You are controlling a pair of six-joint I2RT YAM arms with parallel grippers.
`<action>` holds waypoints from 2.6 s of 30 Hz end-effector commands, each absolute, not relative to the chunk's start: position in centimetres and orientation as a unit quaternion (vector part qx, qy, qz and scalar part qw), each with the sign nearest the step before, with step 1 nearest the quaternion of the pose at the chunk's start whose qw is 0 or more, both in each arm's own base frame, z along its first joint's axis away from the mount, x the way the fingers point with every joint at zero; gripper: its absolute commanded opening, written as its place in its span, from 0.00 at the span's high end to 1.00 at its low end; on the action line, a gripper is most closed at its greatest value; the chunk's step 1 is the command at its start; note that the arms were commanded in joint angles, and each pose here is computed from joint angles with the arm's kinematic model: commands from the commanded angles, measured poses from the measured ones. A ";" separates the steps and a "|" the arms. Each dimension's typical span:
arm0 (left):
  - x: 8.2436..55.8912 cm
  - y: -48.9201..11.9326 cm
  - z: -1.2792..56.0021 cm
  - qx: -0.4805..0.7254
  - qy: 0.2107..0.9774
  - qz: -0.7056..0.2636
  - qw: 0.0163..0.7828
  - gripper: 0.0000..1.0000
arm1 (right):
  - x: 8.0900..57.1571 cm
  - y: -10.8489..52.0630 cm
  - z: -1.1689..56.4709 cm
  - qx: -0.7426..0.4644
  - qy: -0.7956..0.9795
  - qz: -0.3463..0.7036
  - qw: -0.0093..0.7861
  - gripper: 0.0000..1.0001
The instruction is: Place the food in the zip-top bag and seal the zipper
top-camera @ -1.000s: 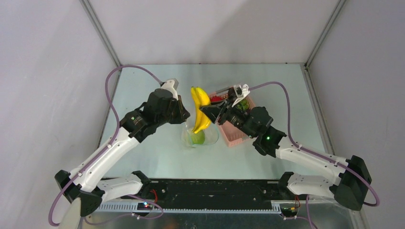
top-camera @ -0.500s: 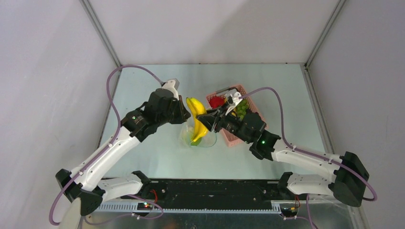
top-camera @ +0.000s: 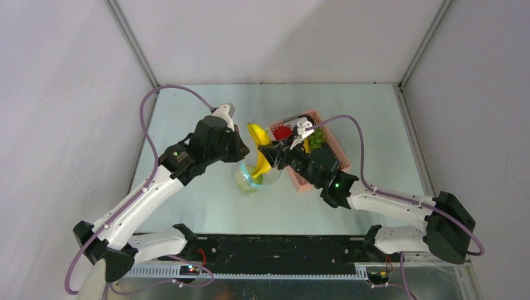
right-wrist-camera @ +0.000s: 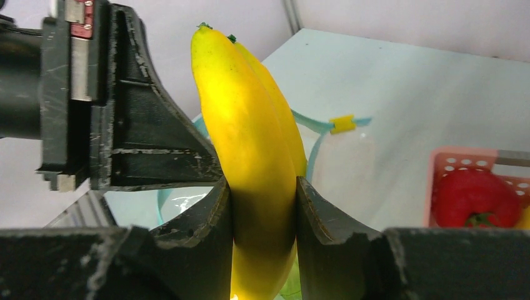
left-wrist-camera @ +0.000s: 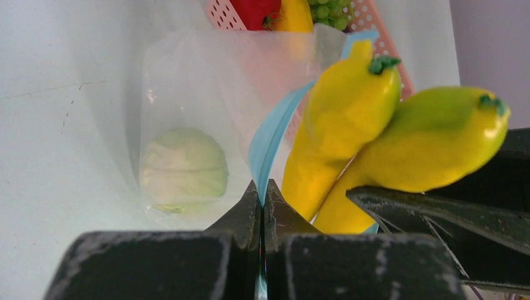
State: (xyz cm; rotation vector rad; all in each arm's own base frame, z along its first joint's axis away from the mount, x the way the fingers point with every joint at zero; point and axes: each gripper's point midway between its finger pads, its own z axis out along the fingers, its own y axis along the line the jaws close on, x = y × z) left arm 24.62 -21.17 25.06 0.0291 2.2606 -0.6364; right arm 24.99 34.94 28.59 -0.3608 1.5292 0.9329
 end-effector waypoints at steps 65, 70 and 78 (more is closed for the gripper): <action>25.3 -20.9 26.5 0.002 0.876 -0.268 0.400 1.00 | 28.3 36.5 23.2 -0.223 0.749 0.113 0.613 0.35; 25.5 -20.7 26.4 -0.003 0.878 -0.263 0.401 1.00 | 27.8 36.4 25.6 -0.208 0.741 0.144 0.623 0.28; 25.8 -20.4 26.3 -0.011 0.878 -0.260 0.401 1.00 | 24.4 34.0 33.5 -0.186 0.703 0.266 0.632 0.01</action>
